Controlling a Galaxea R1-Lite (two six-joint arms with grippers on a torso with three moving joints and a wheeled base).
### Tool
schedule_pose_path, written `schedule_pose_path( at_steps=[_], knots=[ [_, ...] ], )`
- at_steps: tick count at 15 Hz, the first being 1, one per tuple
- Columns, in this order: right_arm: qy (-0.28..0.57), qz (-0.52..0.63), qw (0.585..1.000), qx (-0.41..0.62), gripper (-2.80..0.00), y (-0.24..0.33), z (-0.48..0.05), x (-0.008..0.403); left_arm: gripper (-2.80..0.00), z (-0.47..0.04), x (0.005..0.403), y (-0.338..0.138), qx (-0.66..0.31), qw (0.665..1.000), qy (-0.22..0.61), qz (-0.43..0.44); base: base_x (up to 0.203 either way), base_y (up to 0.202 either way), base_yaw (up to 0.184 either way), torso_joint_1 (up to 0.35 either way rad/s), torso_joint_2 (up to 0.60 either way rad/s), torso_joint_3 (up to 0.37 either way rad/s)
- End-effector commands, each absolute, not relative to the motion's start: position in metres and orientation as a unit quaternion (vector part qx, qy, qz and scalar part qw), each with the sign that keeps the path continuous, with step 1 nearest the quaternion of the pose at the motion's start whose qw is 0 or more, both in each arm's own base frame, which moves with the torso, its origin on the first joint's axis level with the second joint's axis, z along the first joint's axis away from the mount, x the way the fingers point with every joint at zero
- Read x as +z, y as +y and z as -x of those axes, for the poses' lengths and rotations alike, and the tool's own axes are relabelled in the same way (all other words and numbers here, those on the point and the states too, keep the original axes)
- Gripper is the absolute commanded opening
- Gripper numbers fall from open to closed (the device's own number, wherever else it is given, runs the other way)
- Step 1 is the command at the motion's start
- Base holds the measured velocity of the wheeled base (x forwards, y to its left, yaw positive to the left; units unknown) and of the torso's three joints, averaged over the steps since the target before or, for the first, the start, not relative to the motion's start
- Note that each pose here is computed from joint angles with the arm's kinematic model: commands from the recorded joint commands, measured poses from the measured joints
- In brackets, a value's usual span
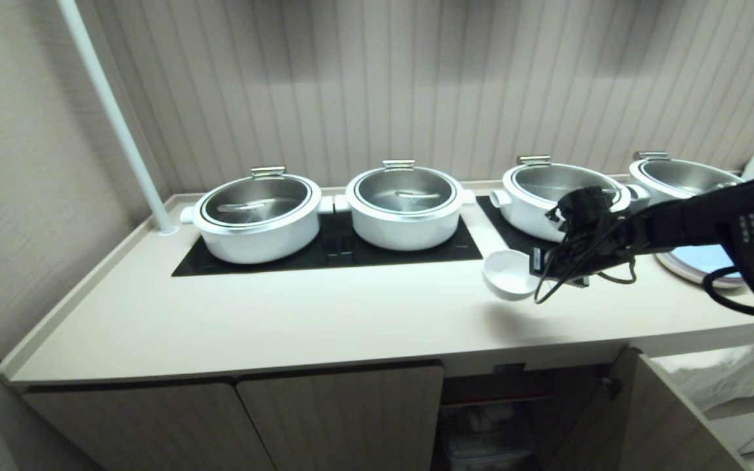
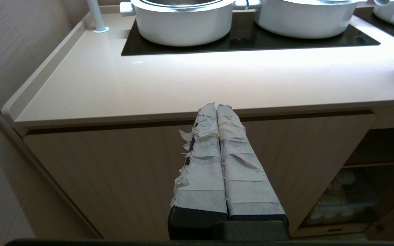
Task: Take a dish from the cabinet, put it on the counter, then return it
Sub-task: Put it back into the cabinet
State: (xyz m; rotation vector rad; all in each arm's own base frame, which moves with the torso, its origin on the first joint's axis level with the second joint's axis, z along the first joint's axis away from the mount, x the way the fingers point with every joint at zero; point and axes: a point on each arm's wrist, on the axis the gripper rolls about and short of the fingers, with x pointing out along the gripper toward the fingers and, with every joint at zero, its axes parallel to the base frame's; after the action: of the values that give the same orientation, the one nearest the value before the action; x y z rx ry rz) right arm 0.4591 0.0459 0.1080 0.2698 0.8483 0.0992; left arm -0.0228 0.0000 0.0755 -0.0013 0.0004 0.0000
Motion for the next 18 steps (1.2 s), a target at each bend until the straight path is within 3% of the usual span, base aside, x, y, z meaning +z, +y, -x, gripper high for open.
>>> schedule_pose_path(
  at_steps=[1,11,18],
  knots=[
    [0.406,-0.133,0.903,0.048,-2.8,0.045,-0.453,0.118,-2.8,0.023,0.075,0.0,0.0,1.0,0.0,0.001,0.0,0.0,0.0,0.0,0.0,0.0],
    [0.42,-0.132,0.896,0.047,-2.8,0.038,-0.37,0.157,-2.8,0.023,0.075,0.0,0.001,1.0,0.0,0.001,0.0,0.0,0.0,0.0,0.0,0.0],
    [0.432,-0.134,0.891,0.044,-2.8,0.029,-0.281,0.172,-2.8,0.023,0.075,0.0,0.0,1.0,0.0,0.001,0.0,0.0,0.0,0.0,0.0,0.0]
  ],
)
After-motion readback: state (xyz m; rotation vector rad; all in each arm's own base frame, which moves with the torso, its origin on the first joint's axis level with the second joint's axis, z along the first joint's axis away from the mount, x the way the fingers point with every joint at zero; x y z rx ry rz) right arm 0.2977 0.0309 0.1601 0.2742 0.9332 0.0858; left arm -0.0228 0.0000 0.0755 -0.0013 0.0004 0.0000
